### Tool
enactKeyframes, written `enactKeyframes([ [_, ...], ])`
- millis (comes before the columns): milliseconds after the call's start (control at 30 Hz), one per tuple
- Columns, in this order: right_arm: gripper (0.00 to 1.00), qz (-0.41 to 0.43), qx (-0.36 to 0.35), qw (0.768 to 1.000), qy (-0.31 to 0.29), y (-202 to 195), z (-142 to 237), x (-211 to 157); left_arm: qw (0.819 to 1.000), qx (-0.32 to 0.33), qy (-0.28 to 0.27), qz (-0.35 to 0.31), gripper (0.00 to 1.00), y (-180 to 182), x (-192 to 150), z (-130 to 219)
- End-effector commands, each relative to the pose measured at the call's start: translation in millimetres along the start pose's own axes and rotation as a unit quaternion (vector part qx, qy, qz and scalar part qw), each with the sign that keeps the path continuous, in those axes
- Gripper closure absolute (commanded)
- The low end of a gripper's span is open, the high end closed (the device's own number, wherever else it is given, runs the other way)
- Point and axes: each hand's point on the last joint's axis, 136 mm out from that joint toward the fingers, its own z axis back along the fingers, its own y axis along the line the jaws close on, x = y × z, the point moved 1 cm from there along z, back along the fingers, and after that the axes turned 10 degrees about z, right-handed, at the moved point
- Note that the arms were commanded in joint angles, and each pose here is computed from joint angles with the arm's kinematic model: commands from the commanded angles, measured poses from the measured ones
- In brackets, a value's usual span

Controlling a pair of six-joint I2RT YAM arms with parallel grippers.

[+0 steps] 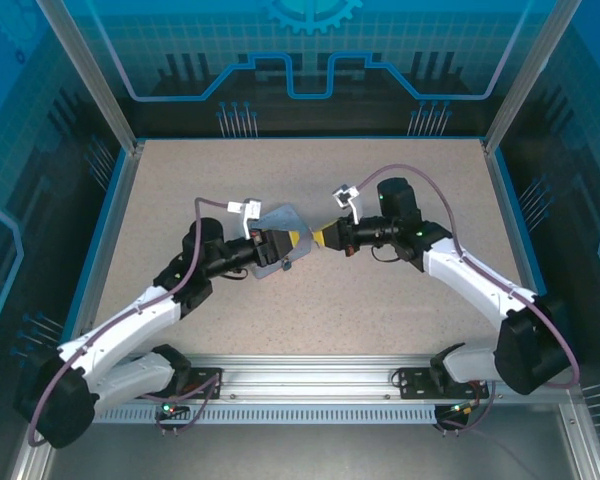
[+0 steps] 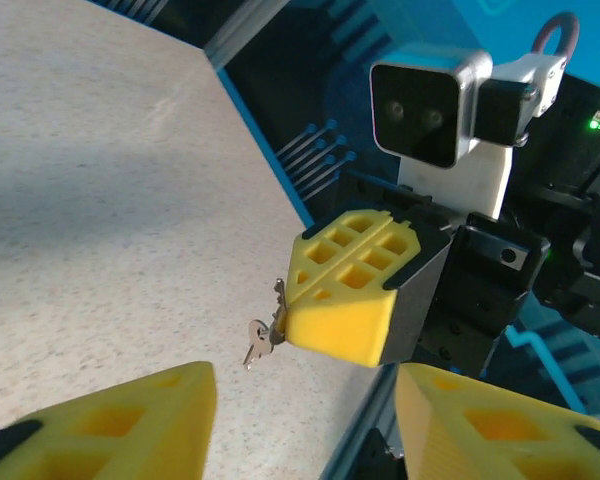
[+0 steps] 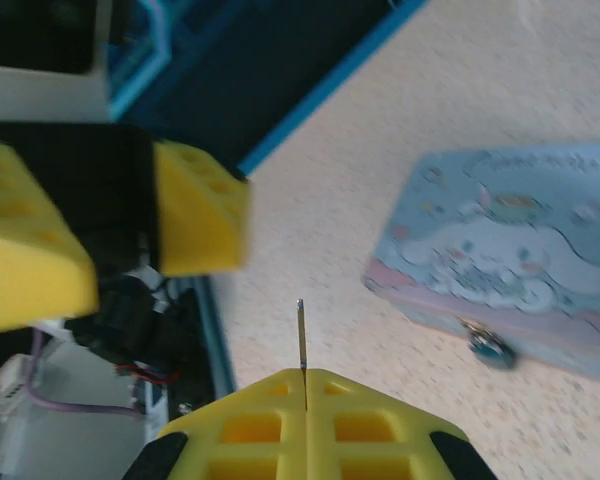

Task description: Unlock the padlock with the key

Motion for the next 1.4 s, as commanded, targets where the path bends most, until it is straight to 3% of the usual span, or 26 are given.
enactKeyframes([
  [0, 1.00, 0.013, 0.058, 0.998, -0.024, 24, 9, 13, 0.998, -0.044, -0.002, -0.044, 0.53, -28, 7, -9],
  [567, 1.00, 0.012, 0.073, 0.997, -0.029, 39, 17, 13, 0.996, -0.068, 0.005, -0.058, 0.63, -45, 5, -21],
  [967, 1.00, 0.000, 0.093, 0.995, -0.028, 39, 12, 13, 0.996, -0.069, 0.007, -0.061, 0.84, -47, 4, -22],
  [1100, 1.00, -0.003, 0.094, 0.995, -0.029, 38, 13, 13, 0.995, -0.071, 0.000, -0.064, 0.97, -50, 6, -20],
  [1367, 0.61, 0.007, 0.098, 0.993, -0.069, 38, 26, 21, 0.995, -0.078, -0.030, -0.063, 1.00, -58, 15, -11],
])
